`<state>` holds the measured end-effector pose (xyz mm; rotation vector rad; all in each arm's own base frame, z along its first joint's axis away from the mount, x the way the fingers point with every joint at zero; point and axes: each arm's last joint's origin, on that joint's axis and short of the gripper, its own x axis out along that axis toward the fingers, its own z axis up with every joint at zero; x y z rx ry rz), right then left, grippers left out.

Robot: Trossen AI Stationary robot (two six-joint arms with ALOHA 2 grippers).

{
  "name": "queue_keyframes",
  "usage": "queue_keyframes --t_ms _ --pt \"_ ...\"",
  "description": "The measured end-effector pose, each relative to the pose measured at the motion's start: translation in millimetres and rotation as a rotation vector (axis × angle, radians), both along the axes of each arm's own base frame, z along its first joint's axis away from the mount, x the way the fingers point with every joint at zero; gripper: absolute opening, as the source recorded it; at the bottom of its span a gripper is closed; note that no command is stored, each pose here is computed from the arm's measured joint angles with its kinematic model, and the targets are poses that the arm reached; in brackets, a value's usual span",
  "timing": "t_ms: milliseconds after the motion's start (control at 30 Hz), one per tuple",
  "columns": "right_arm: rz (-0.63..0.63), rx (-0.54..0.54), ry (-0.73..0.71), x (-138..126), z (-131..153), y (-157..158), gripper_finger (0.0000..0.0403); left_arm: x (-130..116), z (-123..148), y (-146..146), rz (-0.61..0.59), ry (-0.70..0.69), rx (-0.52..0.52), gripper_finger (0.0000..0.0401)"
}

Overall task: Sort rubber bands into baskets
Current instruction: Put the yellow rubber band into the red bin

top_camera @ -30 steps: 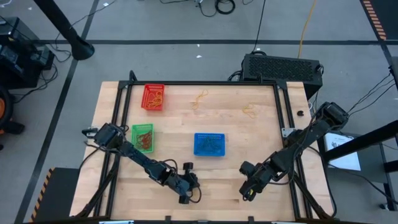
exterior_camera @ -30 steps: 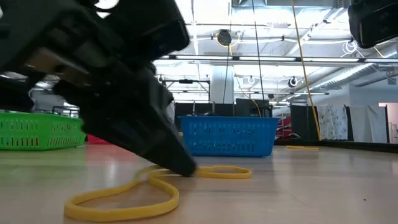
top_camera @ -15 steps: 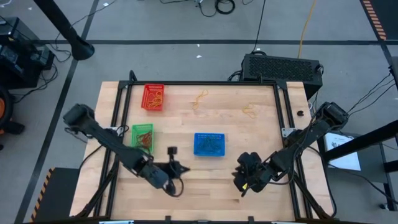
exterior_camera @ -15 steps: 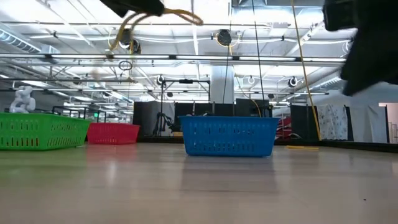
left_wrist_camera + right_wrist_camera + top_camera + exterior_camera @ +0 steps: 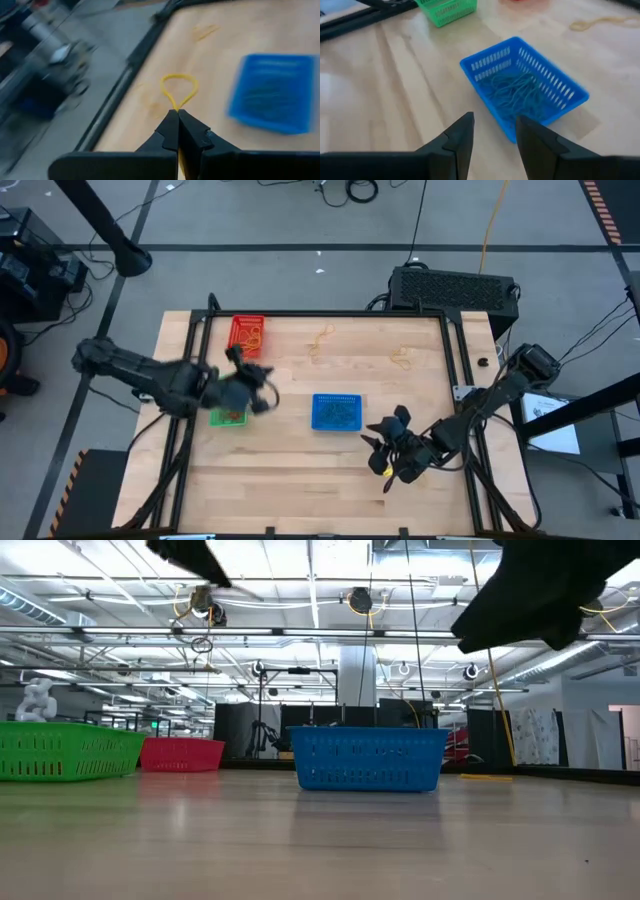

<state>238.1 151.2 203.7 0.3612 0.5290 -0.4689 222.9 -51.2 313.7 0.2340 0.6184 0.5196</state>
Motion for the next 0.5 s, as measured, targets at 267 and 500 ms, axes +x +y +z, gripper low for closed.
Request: queue_keyframes --t_ms 267,500 --pt "0.037 -0.121 0.046 5 0 -9 0.0137 -16 -10 86 0.309 0.199 0.017 0.0002" --pt "0.092 -0.283 0.110 7 0 -15 0.0137 -29 -42 152 0.383 0.305 -0.076 0.0002"
